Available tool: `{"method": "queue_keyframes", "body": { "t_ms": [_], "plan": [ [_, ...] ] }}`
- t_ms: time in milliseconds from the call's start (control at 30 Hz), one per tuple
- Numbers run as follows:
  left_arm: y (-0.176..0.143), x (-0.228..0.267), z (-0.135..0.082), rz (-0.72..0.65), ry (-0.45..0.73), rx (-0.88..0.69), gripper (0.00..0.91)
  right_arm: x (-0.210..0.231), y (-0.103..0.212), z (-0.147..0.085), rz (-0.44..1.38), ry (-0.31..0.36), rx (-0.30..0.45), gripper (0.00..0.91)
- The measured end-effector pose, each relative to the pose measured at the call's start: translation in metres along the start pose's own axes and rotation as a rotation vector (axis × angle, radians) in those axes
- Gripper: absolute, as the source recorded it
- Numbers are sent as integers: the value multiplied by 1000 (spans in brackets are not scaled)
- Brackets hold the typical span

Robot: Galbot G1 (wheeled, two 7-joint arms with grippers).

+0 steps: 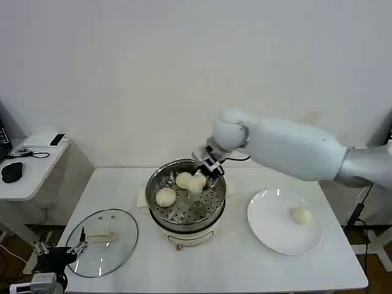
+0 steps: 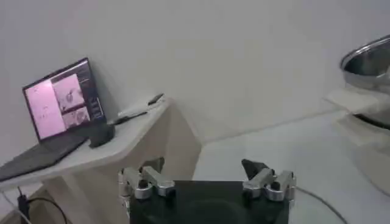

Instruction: Take steamed baozi put them in steamer then cover it.

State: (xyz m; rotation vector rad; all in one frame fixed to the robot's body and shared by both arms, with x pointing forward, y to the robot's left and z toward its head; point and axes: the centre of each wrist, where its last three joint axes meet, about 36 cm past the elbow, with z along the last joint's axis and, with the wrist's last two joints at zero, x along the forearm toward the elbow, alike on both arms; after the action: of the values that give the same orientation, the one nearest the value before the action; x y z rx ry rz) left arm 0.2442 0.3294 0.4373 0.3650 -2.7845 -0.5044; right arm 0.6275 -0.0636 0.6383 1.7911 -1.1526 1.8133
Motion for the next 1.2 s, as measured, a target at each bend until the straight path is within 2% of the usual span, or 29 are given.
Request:
{"method": "queue_keyframes", "body": {
  "t_ms": [233, 467, 867, 900, 933, 967, 1000, 1200],
  "plan": [
    [5, 0, 1, -10, 5, -2, 907, -29, -4, -28, -55, -10, 85, 655],
    [5, -1, 2, -13, 5, 4, 907, -43, -3, -40, -91, -12, 140, 655],
    [4, -2, 4, -14, 9, 8, 907, -57, 6, -49, -129, -33, 177, 655],
    [4, -2, 4, -14, 10, 8, 907, -58, 6, -50, -130, -35, 179, 665],
    [4, -2, 4, -14, 9, 8, 907, -58, 6, -51, -131, -36, 182, 806],
    [4, -2, 4, -14, 9, 8, 907, -58, 6, -52, -131, -37, 185, 806],
    [4, -2, 4, -15, 9, 8, 907, -58, 6, -53, -131, -38, 188, 907],
    [4, -1, 3, -15, 7, 9, 907, -55, 5, -52, -125, -37, 198, 907]
  ]
}}
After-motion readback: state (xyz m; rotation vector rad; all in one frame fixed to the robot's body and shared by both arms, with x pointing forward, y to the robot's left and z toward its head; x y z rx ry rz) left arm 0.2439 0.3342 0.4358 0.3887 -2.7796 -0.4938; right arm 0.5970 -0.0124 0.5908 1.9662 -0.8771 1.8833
